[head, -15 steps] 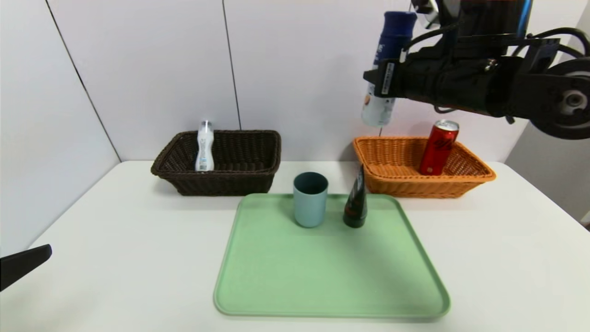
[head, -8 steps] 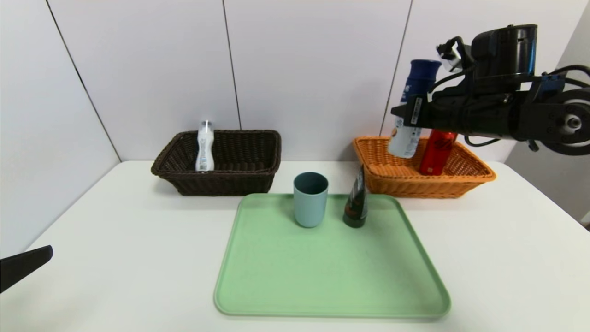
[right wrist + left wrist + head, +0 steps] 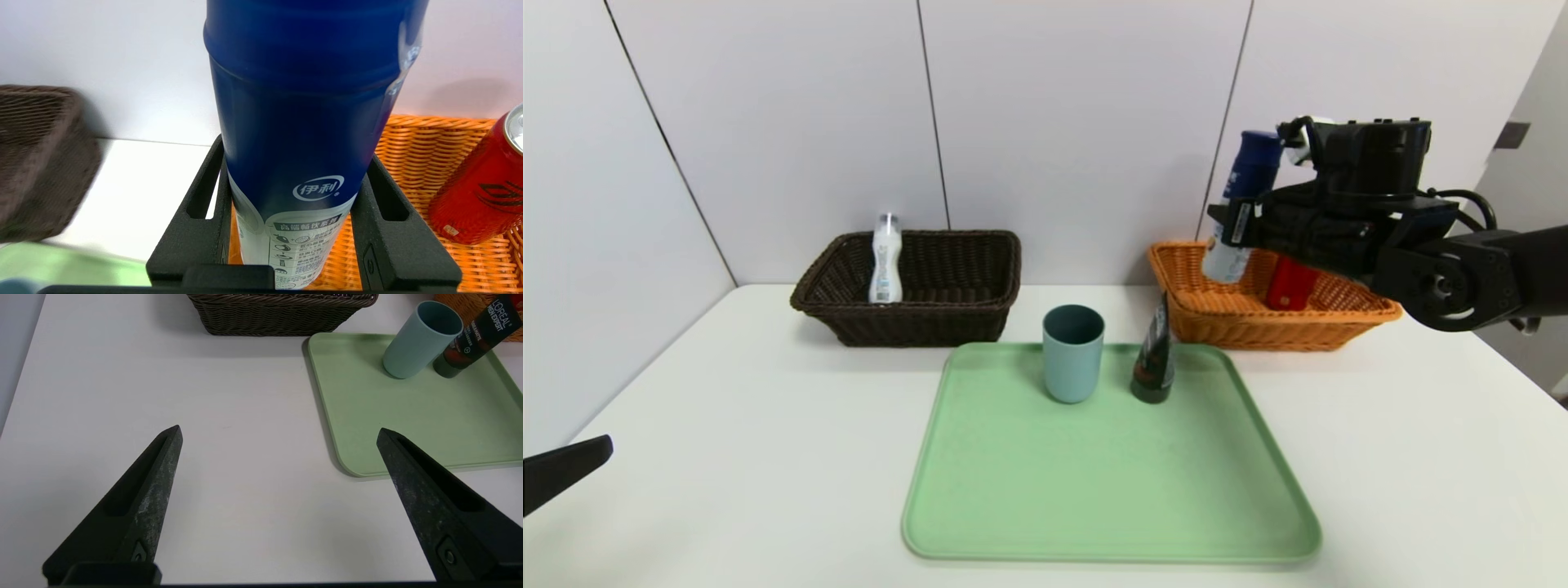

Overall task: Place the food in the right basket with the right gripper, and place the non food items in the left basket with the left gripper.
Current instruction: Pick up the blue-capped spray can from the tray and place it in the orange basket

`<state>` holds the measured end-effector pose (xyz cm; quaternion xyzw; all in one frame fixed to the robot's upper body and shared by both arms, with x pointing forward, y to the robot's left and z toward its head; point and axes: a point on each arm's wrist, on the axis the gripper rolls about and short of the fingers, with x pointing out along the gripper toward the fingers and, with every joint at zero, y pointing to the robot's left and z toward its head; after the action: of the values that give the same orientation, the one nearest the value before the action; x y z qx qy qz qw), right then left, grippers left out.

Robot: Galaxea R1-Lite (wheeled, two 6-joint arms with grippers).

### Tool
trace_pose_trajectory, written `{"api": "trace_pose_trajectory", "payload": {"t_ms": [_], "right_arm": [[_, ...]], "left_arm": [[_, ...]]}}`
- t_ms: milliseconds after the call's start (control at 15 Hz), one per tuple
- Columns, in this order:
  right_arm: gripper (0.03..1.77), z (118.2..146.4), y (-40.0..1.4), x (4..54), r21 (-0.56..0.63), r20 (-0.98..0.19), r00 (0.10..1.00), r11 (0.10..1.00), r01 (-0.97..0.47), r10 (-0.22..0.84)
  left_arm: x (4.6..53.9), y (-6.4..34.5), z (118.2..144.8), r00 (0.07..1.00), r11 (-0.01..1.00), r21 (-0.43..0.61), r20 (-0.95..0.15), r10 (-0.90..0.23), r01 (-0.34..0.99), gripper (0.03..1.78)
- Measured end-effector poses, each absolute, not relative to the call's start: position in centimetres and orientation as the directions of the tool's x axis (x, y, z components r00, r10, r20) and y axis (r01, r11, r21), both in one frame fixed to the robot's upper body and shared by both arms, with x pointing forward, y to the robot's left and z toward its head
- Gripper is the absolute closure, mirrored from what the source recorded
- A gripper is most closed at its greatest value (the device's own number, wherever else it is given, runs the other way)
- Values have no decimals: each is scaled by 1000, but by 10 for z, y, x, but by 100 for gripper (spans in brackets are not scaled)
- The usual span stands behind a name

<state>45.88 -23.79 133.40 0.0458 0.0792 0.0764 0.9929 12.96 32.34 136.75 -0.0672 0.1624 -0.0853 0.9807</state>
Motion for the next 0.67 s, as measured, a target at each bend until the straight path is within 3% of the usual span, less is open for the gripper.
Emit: {"api": "trace_pose_trajectory", "payload": {"t_ms": [467,667], "right_arm": [[100,1299,-239,493,51,-29,994,993,-106,107],[100,1284,-237,500,48,-42,993,993,-107,109]], "left_arm": [[129,324,1367,934,976,-161,-305,-188,144,12],[129,324,1367,933,976,-160,-307,-190,146,12]]}}
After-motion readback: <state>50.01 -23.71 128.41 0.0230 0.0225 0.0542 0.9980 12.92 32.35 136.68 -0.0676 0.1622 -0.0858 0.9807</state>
